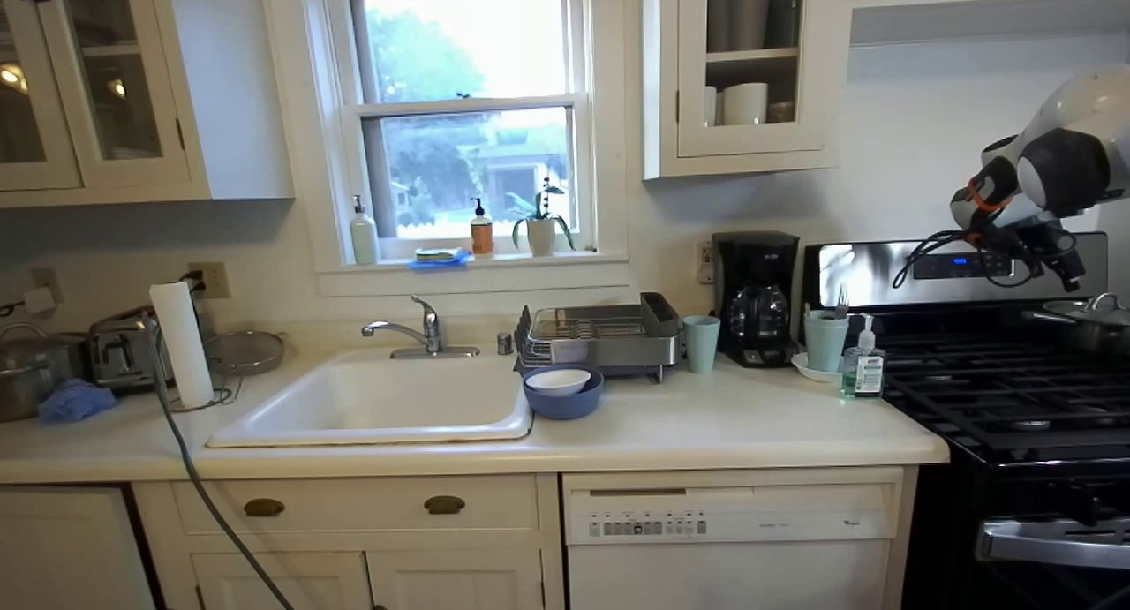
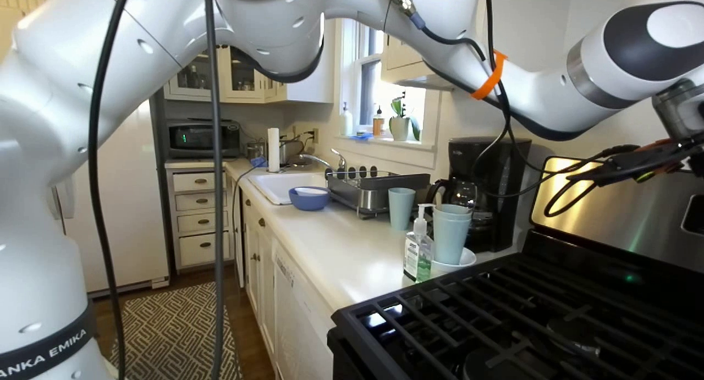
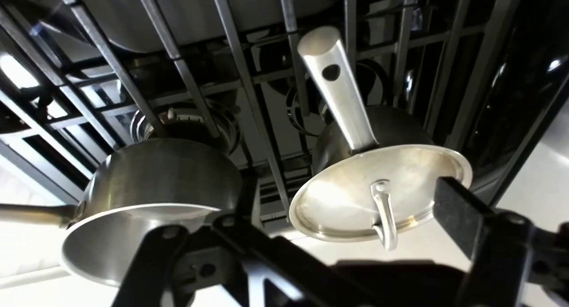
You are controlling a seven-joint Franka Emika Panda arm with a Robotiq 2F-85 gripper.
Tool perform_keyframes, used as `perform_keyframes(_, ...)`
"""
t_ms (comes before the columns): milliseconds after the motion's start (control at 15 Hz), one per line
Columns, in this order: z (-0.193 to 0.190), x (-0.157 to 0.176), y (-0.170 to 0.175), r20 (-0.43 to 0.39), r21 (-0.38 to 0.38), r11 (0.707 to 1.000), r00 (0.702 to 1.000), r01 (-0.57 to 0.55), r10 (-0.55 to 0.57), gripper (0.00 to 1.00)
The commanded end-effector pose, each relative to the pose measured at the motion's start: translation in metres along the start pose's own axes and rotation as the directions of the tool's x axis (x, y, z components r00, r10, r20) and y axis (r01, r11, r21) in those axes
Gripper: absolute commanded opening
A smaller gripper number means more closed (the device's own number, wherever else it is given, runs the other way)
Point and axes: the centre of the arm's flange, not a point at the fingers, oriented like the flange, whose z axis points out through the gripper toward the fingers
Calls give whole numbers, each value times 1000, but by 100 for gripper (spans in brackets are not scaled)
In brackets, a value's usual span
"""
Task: Shift the pot to the left
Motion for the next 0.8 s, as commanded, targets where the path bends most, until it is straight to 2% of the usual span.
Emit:
perform_keyframes(0, 14, 10, -20, -96, -54, 994, 990, 98, -103, 100)
perform_keyframes(67, 14, 8, -20, -113, -60, 994, 989, 86, -93, 100)
perform_keyframes(133, 10, 3, -2, -60, -42, 997, 996, 69, -71, 100)
perform_keyframes(467, 15, 2, -5, -88, -50, 995, 992, 83, -87, 100)
perform_keyframes(733, 30, -8, -9, -94, -90, 984, 982, 156, -164, 100)
